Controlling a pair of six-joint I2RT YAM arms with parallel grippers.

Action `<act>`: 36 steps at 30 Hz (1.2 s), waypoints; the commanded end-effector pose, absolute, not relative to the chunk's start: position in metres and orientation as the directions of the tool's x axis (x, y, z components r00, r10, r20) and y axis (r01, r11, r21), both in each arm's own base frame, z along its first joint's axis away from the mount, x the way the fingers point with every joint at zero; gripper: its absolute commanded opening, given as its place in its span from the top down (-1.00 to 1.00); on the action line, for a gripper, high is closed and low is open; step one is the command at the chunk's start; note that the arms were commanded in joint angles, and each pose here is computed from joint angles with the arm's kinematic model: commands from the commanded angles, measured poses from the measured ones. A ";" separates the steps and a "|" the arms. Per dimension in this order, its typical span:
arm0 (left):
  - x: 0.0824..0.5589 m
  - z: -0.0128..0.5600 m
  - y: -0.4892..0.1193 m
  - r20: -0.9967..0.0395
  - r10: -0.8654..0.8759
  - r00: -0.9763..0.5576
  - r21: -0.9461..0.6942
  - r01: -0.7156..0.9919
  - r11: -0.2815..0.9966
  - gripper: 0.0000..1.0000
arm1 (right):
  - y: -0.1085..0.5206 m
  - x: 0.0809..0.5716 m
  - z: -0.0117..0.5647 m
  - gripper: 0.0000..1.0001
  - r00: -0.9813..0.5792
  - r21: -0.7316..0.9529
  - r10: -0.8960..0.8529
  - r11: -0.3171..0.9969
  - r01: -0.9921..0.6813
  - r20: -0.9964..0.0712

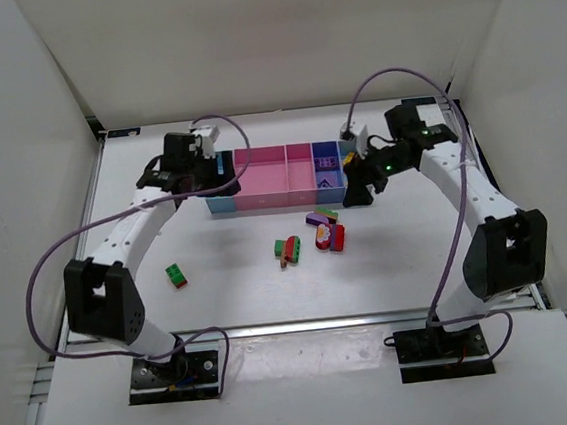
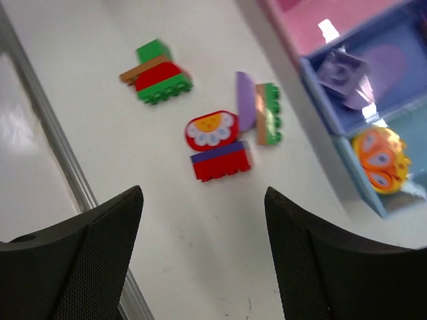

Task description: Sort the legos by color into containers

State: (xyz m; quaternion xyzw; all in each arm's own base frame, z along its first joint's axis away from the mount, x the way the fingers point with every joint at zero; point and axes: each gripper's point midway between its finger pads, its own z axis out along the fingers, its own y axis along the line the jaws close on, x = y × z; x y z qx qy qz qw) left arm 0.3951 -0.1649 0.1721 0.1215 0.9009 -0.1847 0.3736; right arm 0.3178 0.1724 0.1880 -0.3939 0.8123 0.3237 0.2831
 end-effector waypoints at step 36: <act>0.214 0.110 -0.013 -0.142 -0.566 -0.812 -0.094 -0.559 0.824 -0.49 | 0.193 0.205 0.160 -0.47 0.153 -0.089 -0.844 -0.125 -0.988 -0.514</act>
